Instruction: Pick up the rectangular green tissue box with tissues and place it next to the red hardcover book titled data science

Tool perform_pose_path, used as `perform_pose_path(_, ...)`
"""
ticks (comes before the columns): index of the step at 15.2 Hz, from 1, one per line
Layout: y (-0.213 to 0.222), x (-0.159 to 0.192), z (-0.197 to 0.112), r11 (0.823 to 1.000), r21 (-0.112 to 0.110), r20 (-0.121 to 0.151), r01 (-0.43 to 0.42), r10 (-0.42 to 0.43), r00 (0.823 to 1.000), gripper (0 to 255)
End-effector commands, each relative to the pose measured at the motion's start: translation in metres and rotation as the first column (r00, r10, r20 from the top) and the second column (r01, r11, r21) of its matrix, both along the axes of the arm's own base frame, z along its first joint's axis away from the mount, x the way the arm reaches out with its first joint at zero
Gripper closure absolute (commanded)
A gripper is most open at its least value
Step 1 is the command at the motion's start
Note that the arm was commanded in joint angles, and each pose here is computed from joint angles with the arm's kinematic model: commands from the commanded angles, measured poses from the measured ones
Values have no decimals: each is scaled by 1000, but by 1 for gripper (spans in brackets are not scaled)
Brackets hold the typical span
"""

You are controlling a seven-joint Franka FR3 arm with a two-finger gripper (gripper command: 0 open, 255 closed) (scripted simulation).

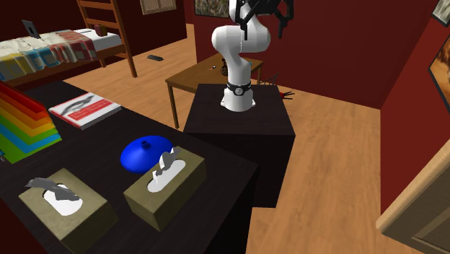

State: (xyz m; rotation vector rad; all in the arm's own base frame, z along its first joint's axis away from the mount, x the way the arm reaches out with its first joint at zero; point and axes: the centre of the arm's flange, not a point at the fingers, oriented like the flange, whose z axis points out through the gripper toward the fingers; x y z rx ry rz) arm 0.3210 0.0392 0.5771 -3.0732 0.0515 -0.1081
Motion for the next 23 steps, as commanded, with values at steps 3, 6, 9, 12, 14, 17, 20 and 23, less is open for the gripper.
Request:
perform_pose_path(3, -12, 19, -12, 999, -29, -8, -32, 32, 999, 0)
perform_pose_path(6, -28, 47, -30, 994, -73, -22, -81, 79, 997, 0)
perform_pose_path(9, -45, 76, -47, 985, -116, -38, -129, 126, 991, 0)
perform_pose_path(12, -60, 106, -64, 971, -157, -56, -178, 171, 984, 0)
perform_pose_path(14, -70, 126, -75, 960, -184, -69, -210, 200, 977, 0)
perform_pose_path(17, -85, 156, -92, 940, -224, -91, -258, 244, 966, 0)
perform_pose_path(20, -99, 187, -108, 916, -261, -113, -305, 285, 952, 0)
perform_pose_path(23, -112, 218, -124, 887, -297, -138, -352, 325, 936, 0)
